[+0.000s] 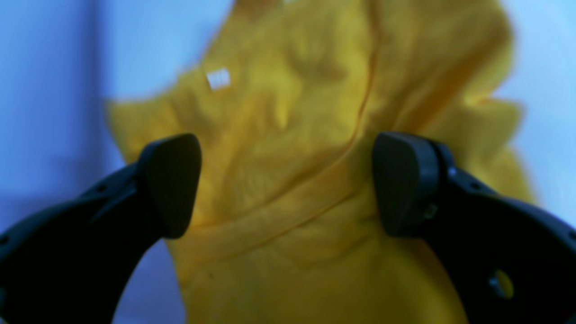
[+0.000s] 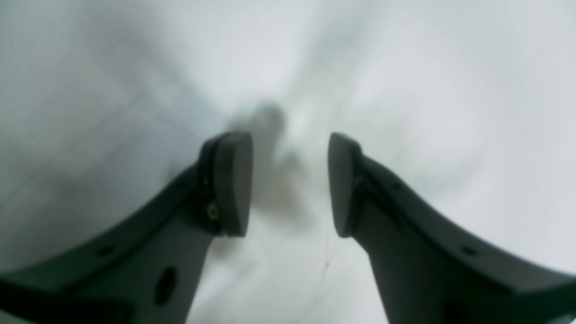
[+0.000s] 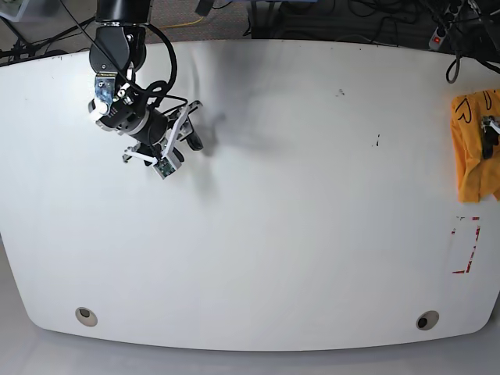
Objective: Fold the T-shirt properly
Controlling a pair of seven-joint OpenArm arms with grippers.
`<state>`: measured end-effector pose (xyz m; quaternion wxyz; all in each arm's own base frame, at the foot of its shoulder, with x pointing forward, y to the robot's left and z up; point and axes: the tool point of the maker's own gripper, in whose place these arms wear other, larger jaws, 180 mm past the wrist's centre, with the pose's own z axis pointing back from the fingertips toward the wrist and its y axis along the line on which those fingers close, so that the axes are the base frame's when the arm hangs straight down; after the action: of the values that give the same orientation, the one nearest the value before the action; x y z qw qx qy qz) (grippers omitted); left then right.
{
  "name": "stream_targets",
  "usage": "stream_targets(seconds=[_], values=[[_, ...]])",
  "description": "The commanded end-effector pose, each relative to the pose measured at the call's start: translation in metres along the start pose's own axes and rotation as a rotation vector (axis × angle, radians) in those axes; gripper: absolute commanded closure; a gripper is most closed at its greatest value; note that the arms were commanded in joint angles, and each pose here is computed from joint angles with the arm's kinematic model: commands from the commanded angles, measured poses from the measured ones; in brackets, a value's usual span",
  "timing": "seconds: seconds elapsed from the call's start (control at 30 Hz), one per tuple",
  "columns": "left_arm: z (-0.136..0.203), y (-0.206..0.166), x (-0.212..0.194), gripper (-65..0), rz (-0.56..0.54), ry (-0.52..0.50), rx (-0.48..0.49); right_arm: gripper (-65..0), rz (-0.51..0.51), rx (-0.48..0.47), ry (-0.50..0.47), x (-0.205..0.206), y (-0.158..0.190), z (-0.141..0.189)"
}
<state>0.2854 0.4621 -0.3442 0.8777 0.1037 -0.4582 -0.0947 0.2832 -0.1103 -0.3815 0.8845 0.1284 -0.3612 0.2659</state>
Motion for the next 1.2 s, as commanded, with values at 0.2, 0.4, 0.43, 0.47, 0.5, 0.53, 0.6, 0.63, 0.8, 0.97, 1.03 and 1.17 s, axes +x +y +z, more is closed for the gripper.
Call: stream_targets(seconds=[0.2, 0.4, 0.43, 0.47, 0.5, 0.53, 0.6, 0.63, 0.8, 0.97, 1.03, 1.17], values=[[0.015, -0.014, 0.077, -55.6, -0.164, -0.13, 0.0, -25.4, 0.033, -0.027, -0.069, 0.022, -0.007, 0.009], [0.013, -0.089, 0.106, -55.4, -0.119, -0.283, -0.072, -25.4, -0.014, -0.083, -0.117, 0.029, -0.022, 0.014], [0.012, -0.103, 0.107, -55.4, -0.115, -0.293, -0.087, -25.4, -0.036, -0.099, -0.14, 0.031, -0.026, 0.014], [0.01, -0.112, 0.11, -55.4, -0.111, -0.302, -0.078, -25.4, -0.054, -0.116, -0.162, 0.033, -0.029, 0.015], [0.007, -0.123, 0.113, -55.4, -0.114, -0.309, -0.067, -25.4, -0.066, -0.139, -0.177, 0.032, -0.033, 0.016], [0.007, -0.137, 0.117, -55.4, -0.109, -0.327, -0.057, -25.4, -0.059, -0.175, -0.188, 0.03, -0.038, 0.019], [0.007, -0.156, 0.12, -55.4, -0.086, -0.358, -0.057, -25.4, -0.039, -0.223, -0.214, 0.032, -0.044, 0.021], [0.008, -0.167, 0.116, -55.4, -0.064, -0.368, -0.064, -25.4, -0.022, -0.252, -0.236, 0.034, -0.047, 0.023], [0.016, -0.212, 0.104, -55.3, 0.03, -0.428, -0.114, -25.4, 0.008, -0.342, -0.341, 0.036, -0.05, 0.026], [0.03, -0.244, 0.071, -55.3, 0.103, -0.418, -0.112, -25.4, -0.051, -0.405, -0.418, 0.014, -0.056, 0.038], [0.039, -0.253, 0.056, -55.3, 0.126, -0.394, -0.106, -25.4, -0.078, -0.424, -0.432, 0.004, -0.055, 0.044], [0.068, -0.267, 0.037, -55.3, 0.162, -0.355, -0.086, -25.4, -0.119, -0.429, -0.391, -0.026, -0.043, 0.054]])
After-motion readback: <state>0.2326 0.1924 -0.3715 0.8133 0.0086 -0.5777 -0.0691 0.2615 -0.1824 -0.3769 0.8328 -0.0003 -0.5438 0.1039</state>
